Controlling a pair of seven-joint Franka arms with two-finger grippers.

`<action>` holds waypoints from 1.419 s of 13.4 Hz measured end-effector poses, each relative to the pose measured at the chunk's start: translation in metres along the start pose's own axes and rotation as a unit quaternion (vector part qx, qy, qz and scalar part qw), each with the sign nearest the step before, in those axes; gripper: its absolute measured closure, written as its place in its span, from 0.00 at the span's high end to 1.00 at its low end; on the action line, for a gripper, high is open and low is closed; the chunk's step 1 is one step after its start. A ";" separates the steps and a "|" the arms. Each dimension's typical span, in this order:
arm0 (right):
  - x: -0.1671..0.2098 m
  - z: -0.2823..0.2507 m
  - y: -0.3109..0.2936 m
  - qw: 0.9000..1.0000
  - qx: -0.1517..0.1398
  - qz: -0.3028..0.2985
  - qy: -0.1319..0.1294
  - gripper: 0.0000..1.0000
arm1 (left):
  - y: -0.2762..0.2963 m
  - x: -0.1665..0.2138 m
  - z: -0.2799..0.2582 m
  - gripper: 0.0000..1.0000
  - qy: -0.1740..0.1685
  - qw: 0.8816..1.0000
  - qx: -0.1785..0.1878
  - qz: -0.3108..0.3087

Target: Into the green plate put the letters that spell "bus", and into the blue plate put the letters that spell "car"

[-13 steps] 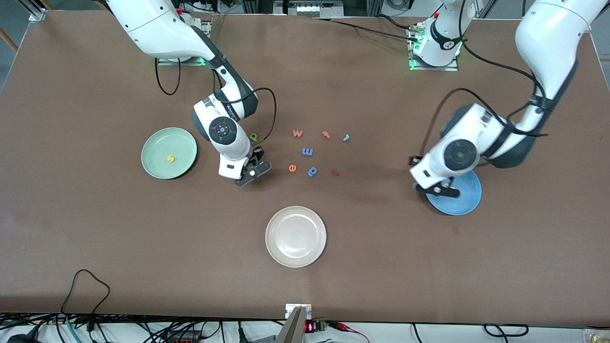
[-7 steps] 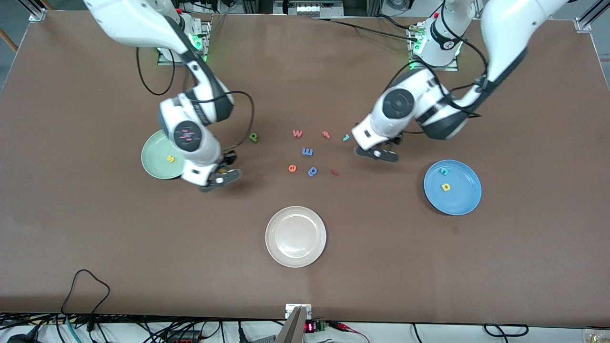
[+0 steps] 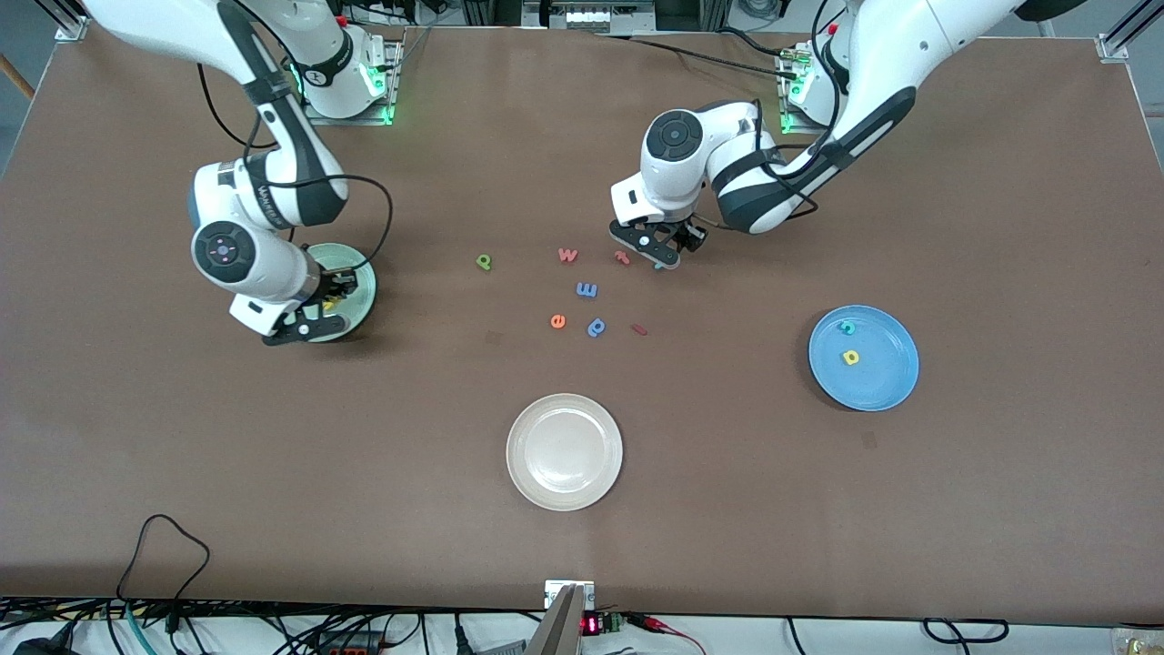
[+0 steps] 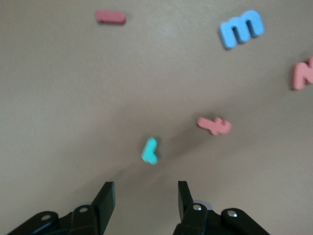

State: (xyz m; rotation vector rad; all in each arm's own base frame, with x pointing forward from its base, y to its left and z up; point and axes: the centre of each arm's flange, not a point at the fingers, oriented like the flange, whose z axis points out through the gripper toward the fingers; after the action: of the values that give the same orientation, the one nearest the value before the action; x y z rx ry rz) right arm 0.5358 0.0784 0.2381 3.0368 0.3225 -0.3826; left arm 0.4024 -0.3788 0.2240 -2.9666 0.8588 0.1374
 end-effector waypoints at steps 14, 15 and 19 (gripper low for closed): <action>-0.003 0.000 -0.037 0.998 0.056 0.001 0.009 1.00 | -0.004 0.004 0.053 0.44 0.011 0.999 -0.009 0.048; -0.003 -0.005 -0.059 0.998 0.059 0.000 0.013 1.00 | -0.003 0.004 0.052 0.37 0.012 0.999 -0.009 0.049; -0.011 -0.014 -0.164 0.998 0.052 -0.004 0.035 0.75 | -0.004 0.006 0.051 0.18 0.015 0.998 -0.010 0.052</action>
State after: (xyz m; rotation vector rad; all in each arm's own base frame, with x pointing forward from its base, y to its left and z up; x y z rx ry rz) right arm 0.4934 0.2376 0.2487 3.1573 0.3303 -0.3026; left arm 0.4053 -0.3751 0.1727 -2.9486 1.0225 0.1066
